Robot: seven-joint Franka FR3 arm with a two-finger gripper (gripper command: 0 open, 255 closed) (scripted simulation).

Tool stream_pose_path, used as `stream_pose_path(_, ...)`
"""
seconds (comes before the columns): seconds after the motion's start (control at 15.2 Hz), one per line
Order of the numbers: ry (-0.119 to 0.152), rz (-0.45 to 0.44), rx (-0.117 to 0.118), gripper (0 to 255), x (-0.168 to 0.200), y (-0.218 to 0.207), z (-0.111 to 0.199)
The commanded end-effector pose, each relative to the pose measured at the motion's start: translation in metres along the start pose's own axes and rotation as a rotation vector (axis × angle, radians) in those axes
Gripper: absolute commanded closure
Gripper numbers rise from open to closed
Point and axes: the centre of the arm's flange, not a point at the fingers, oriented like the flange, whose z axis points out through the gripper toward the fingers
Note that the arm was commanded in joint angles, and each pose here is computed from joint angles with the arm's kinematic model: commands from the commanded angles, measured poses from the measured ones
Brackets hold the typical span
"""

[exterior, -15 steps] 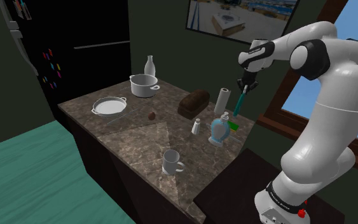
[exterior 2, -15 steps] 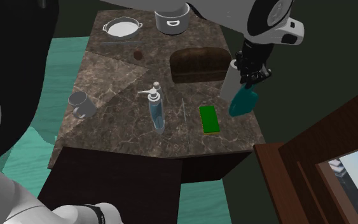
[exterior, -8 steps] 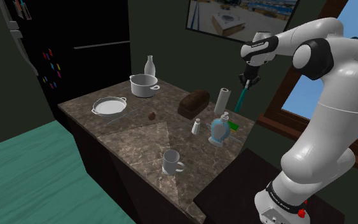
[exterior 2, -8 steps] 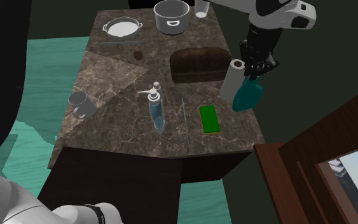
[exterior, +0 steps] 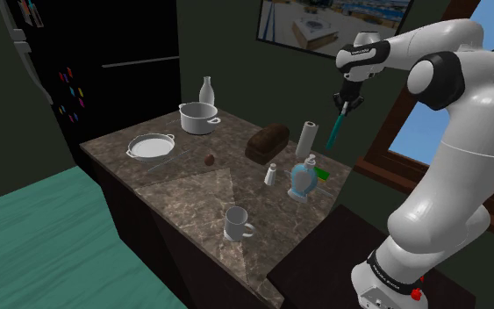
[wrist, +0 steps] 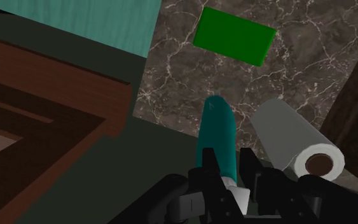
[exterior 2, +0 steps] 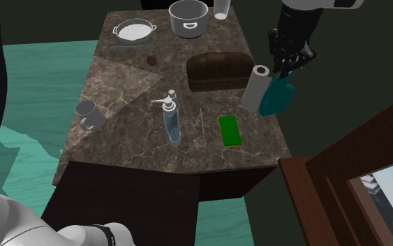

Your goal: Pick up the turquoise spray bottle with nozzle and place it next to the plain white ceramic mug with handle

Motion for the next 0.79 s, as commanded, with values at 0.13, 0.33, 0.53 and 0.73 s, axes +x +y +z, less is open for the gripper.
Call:
stream_pose_path(0.13,0.0,0.0,0.0,255,0.001,0.002,-0.021)
stream_pose_path(0.33,0.0,0.0,0.0,255,0.002,0.003,-0.037)
stream_pose_path(0.53,0.0,0.0,0.0,255,0.003,0.005,-0.053)
stream_pose_path(0.73,0.0,0.0,0.0,255,0.005,0.006,-0.068)
